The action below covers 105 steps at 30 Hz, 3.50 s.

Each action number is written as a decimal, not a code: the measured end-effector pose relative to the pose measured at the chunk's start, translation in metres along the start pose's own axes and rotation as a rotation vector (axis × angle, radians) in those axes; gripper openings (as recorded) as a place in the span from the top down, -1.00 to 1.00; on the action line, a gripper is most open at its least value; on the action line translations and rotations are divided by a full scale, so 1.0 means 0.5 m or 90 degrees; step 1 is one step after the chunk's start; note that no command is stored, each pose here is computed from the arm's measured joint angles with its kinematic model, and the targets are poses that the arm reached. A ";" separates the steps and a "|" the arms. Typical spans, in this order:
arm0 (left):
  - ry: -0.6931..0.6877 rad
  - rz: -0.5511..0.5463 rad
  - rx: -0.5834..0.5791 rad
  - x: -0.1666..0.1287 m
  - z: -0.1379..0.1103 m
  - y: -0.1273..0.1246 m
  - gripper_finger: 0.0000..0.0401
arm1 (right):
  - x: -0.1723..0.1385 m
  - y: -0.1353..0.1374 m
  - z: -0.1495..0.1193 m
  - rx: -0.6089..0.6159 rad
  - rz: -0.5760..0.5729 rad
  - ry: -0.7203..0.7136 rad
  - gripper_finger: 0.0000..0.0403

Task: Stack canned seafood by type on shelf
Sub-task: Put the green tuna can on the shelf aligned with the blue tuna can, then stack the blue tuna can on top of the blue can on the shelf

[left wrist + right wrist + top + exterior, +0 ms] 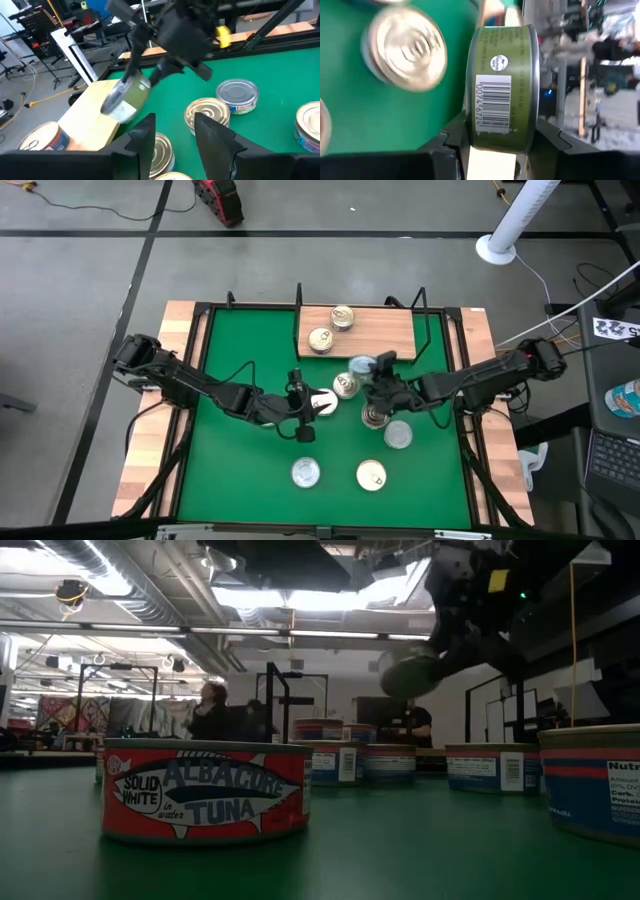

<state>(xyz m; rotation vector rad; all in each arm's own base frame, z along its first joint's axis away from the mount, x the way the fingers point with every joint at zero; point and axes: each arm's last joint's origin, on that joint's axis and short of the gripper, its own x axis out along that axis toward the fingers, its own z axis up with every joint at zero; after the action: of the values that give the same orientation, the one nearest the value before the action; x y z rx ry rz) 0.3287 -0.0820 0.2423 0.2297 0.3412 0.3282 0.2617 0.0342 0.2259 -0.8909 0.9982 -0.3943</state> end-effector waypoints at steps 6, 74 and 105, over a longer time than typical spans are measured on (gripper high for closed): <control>0.018 0.000 -0.011 0.000 -0.006 0.000 0.34 | 0.062 -0.057 -0.039 0.072 0.011 0.066 0.32; 0.020 0.001 -0.011 0.001 -0.008 0.000 0.35 | 0.322 -0.173 -0.221 0.146 0.059 0.195 -0.10; 0.018 -0.057 -0.014 0.001 -0.008 -0.006 0.35 | 0.294 -0.160 -0.246 0.123 0.066 0.328 -0.38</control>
<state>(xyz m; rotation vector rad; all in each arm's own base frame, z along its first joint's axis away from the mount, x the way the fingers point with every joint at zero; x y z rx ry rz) 0.3284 -0.0840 0.2379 0.1871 0.3741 0.2466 0.2399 -0.1668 0.1782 -0.5670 1.4445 -0.6398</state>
